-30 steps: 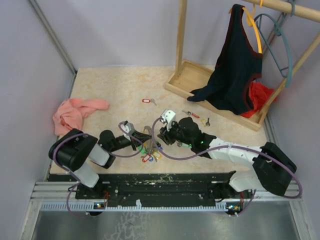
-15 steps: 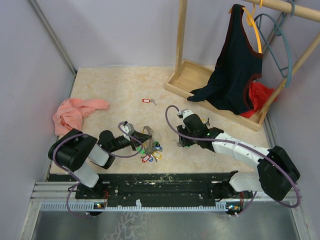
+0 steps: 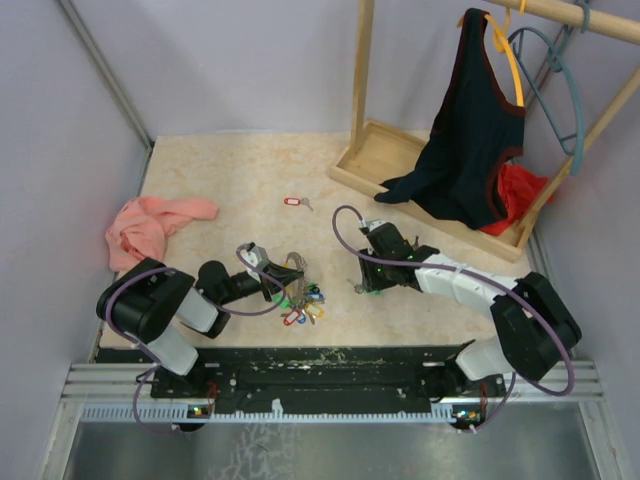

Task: Put the keys on the keyring

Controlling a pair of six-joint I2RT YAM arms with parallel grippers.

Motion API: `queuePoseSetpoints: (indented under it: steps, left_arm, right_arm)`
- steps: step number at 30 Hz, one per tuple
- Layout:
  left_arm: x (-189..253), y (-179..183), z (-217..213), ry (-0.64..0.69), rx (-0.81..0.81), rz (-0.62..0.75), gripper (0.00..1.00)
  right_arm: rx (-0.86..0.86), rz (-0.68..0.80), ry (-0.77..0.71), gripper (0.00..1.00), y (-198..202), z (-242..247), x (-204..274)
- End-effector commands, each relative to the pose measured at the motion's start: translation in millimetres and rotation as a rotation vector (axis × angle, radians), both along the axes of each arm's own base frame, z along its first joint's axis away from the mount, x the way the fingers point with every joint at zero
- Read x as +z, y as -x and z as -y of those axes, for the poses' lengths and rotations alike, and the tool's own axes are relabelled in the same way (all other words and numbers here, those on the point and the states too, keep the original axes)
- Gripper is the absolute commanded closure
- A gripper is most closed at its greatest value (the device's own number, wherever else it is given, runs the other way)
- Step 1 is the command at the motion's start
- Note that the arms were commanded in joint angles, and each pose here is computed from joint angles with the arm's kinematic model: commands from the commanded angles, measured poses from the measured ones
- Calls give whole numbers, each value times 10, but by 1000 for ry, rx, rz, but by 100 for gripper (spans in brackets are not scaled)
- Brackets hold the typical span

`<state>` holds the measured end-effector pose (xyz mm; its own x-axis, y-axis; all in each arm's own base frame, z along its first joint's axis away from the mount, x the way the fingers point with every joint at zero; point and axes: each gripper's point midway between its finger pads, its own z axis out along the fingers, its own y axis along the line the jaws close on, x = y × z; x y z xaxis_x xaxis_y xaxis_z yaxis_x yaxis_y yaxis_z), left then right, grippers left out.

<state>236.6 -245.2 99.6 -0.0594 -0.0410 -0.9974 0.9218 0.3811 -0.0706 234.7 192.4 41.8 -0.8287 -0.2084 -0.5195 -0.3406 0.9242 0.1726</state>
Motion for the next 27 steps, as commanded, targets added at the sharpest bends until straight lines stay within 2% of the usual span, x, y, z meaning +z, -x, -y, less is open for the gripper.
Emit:
queuePoseSetpoints:
  steps: [1, 11, 17, 22, 27]
  left_arm:
    - [560, 0, 15, 116, -19, 245, 100]
    - [558, -7, 7, 115, -13, 247, 100]
    - [561, -5, 7, 116, -14, 247, 100]
    - [566, 3, 8, 117, -16, 246, 100]
    - [559, -4, 11, 118, -16, 240, 100]
  right_arm:
    - [84, 75, -48, 61, -224, -201, 239]
    - [246, 55, 99, 53, -267, -347, 98]
    - [272, 25, 208, 53, -239, -344, -89]
    - [168, 21, 295, 54, -292, -110, -145]
    - [7, -48, 272, 57, -263, 206, -210]
